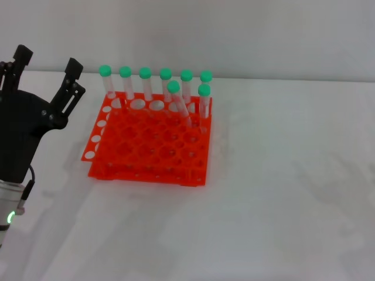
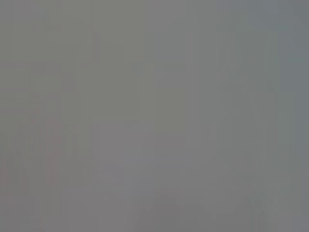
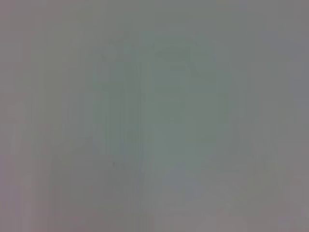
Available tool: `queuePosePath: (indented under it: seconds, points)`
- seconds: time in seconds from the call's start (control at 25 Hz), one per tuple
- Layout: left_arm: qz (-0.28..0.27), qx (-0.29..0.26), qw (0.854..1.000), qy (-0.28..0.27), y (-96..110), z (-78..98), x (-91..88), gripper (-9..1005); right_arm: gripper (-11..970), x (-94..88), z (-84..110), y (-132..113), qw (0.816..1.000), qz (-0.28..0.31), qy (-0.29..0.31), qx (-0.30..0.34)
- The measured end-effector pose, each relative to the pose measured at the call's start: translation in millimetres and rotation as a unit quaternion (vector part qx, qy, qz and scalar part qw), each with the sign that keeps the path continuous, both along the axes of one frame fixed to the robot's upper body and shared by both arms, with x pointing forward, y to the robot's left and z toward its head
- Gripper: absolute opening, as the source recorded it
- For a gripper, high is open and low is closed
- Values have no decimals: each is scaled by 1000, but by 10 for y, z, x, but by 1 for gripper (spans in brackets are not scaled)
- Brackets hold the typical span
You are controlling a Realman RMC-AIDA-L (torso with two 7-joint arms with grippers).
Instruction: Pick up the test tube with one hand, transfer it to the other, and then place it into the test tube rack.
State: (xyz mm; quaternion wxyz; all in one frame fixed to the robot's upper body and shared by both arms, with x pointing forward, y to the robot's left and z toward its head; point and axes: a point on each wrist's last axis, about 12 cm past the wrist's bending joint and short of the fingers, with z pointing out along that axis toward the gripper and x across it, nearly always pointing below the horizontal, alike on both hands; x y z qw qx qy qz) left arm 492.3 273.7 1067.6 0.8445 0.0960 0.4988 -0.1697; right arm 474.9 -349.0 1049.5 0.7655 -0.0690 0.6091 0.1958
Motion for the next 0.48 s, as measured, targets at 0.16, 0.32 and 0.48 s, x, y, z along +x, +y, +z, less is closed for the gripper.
queuePosePath:
  seconds: [0.16,0.32,0.48]
  points:
    - [0,-2,1000,-5,8,10,-15,893,857,-9,0,-4,1000,0,-1,2]
    - [-2,-2,1000,-9,1,23,-6,893,857,-31,-4,-2,1000,1,-1,4]
    - [-4,-2,1000,-12,-6,35,5,893,857,-55,-37,13,1000,-2,5,3]
